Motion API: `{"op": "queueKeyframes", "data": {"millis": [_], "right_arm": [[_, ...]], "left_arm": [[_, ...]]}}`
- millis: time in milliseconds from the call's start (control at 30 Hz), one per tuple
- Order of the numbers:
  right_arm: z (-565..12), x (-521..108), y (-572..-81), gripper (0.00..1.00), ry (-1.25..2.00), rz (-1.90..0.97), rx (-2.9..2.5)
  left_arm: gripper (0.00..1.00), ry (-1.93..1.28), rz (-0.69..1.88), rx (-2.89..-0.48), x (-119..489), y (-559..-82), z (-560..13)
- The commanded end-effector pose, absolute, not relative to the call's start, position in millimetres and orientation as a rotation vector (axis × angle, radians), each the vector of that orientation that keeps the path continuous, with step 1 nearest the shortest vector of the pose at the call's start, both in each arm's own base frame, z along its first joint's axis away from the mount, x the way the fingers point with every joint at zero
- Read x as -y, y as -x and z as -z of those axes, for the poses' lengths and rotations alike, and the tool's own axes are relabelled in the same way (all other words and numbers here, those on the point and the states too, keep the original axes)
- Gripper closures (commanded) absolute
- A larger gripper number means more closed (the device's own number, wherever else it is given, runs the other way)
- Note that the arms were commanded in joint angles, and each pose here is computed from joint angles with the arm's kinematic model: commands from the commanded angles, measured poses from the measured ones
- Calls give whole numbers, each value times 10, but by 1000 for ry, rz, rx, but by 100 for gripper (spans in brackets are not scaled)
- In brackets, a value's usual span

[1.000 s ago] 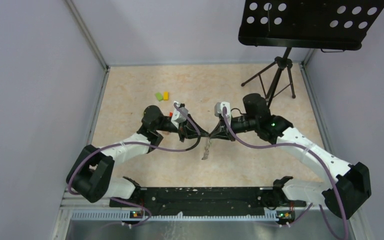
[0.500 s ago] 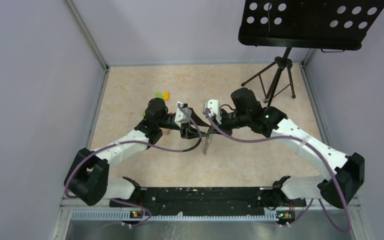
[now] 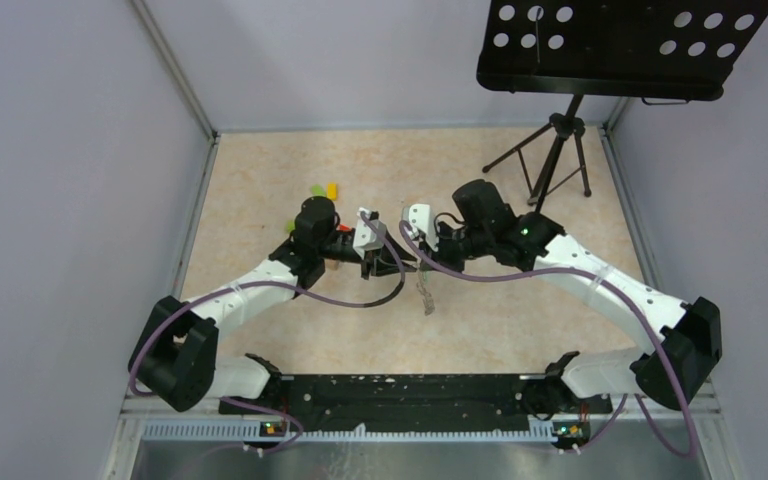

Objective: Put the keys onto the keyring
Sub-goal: Adjust the key on the keyring.

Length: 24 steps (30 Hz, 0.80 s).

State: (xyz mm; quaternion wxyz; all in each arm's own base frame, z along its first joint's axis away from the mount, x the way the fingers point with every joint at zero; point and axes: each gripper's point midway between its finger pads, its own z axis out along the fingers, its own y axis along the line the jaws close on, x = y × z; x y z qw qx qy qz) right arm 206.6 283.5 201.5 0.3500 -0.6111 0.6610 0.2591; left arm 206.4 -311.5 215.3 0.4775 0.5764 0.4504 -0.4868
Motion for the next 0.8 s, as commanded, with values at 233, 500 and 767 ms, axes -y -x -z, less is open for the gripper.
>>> {"op": "queueKeyframes", "data": {"millis": [233, 500, 767], "right_arm": [[-2273, -2934, -2116, 100, 1558, -667, -1631], [-2257, -2938, -2108, 100, 1556, -674, -1633], [-2310, -2944, -2112, 94, 1514, -679, -1606]], "left_arm": [[80, -1425, 1166, -1046, 3170, -2092, -2281], [89, -1421, 1176, -1050, 3189, -2100, -2291], [100, -1405, 1203, -1055, 3190, -2070, -2352]]}}
